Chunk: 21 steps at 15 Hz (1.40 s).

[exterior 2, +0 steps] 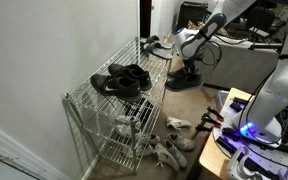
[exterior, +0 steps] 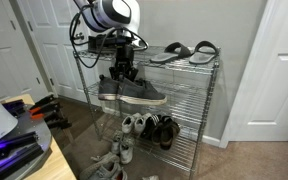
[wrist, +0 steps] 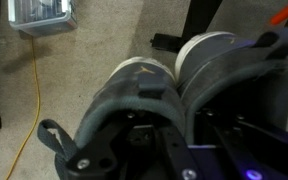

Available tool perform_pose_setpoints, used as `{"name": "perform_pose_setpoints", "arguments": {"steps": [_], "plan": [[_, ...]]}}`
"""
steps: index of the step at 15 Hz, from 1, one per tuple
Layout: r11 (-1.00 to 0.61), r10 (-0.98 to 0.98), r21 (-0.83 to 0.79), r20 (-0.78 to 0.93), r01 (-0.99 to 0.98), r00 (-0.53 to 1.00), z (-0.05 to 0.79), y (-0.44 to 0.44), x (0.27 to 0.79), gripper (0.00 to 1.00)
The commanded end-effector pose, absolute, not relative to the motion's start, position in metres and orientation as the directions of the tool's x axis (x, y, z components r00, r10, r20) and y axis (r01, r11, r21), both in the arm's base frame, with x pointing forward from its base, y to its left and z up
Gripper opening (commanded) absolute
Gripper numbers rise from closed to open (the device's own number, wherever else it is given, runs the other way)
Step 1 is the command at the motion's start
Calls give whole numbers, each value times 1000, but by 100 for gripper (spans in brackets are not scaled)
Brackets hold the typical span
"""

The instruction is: Remove the grey pair of shoes from the top rack and put them on the second rack

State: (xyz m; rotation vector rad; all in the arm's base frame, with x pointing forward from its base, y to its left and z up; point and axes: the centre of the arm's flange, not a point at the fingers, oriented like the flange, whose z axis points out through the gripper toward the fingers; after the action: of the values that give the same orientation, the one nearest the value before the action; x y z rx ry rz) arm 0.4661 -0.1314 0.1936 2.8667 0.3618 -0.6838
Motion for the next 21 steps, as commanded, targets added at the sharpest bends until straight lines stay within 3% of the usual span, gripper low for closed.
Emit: {"name": "perform_pose_setpoints", "arguments": {"steps": [1,11,21], "plan": [[-962,220,78,-349,262,911,184,-162,450,7],[-977,212,17,-94,215,973,140,-179,484,7],[-969,240,71,73,235,968,131,-170,506,7]]}}
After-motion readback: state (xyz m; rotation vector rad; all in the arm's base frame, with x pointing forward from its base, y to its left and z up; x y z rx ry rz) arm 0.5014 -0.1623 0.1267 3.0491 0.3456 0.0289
